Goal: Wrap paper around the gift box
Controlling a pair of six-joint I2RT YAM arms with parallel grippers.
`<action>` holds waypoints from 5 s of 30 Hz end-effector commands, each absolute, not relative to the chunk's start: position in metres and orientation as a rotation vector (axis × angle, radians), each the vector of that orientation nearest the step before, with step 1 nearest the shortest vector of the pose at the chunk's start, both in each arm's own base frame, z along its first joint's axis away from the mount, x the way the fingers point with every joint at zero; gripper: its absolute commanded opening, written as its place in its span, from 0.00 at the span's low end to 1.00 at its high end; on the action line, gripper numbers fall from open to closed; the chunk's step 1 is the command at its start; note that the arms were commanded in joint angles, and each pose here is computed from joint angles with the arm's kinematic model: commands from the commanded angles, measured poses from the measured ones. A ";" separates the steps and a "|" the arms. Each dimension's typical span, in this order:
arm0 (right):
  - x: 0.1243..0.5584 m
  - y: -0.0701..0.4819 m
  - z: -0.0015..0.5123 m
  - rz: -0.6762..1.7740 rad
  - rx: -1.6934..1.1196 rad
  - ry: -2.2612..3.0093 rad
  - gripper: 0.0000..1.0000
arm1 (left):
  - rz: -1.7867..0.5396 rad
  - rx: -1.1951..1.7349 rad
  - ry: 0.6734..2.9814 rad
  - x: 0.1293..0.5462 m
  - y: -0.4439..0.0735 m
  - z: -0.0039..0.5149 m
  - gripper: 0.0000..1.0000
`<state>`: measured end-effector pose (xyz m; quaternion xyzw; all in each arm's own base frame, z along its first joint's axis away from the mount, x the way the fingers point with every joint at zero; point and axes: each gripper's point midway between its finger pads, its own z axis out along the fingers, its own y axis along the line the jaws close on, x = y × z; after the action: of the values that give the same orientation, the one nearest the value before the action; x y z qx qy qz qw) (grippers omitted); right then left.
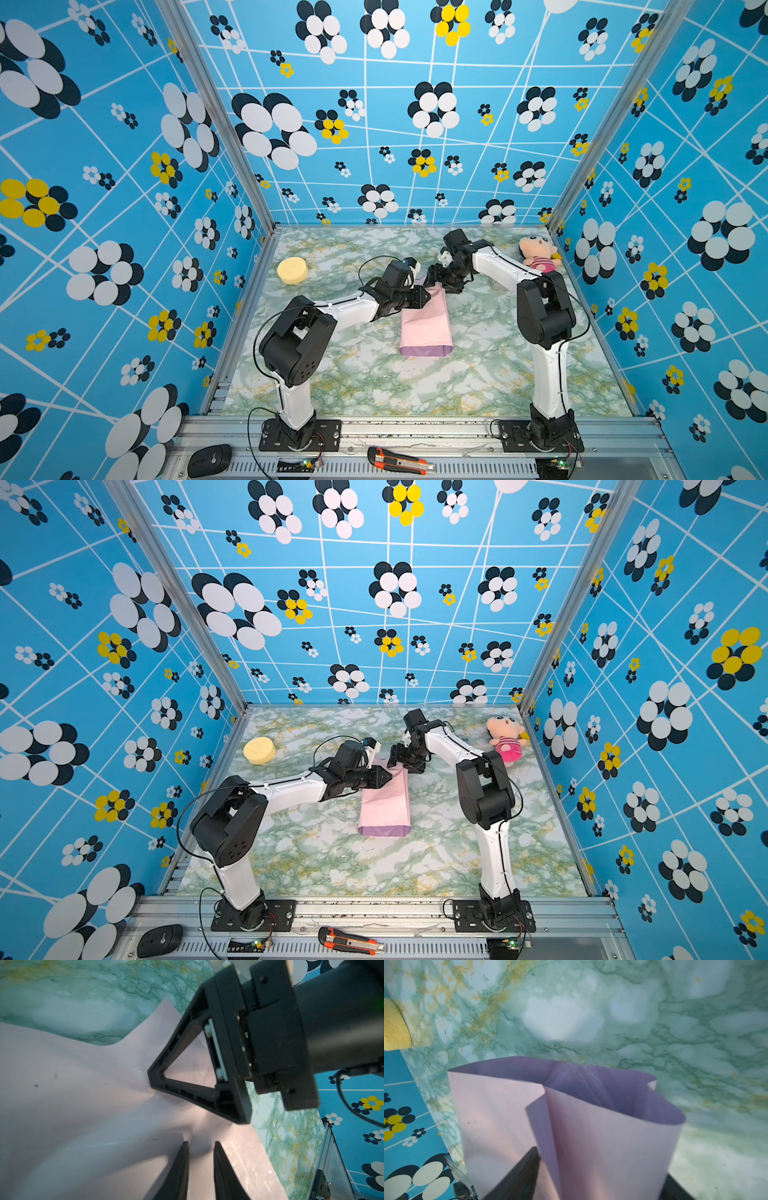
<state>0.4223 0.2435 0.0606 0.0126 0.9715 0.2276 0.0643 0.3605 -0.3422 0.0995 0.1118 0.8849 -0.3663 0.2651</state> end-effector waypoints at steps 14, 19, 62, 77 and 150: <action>0.428 0.228 0.137 0.627 0.016 2.739 0.67 | -0.850 0.283 2.559 0.341 -0.320 0.053 0.25; 0.399 0.212 0.115 0.562 0.037 2.826 0.74 | -0.850 0.284 2.557 0.342 -0.320 0.054 0.25; 0.352 0.222 0.066 0.593 0.074 2.921 0.24 | -1.032 0.298 2.391 0.350 -0.338 0.114 0.24; 0.363 0.221 0.099 0.629 0.039 2.827 0.41 | -0.900 0.249 2.548 0.334 -0.314 0.045 0.22; 0.482 0.007 0.052 1.062 0.024 2.559 0.36 | -0.859 0.255 2.562 0.335 -0.311 0.046 0.22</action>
<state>0.4803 0.0074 0.0602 0.0048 0.9075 0.3721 0.1949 0.3518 -0.3375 0.0972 0.1129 0.8769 -0.3788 0.2736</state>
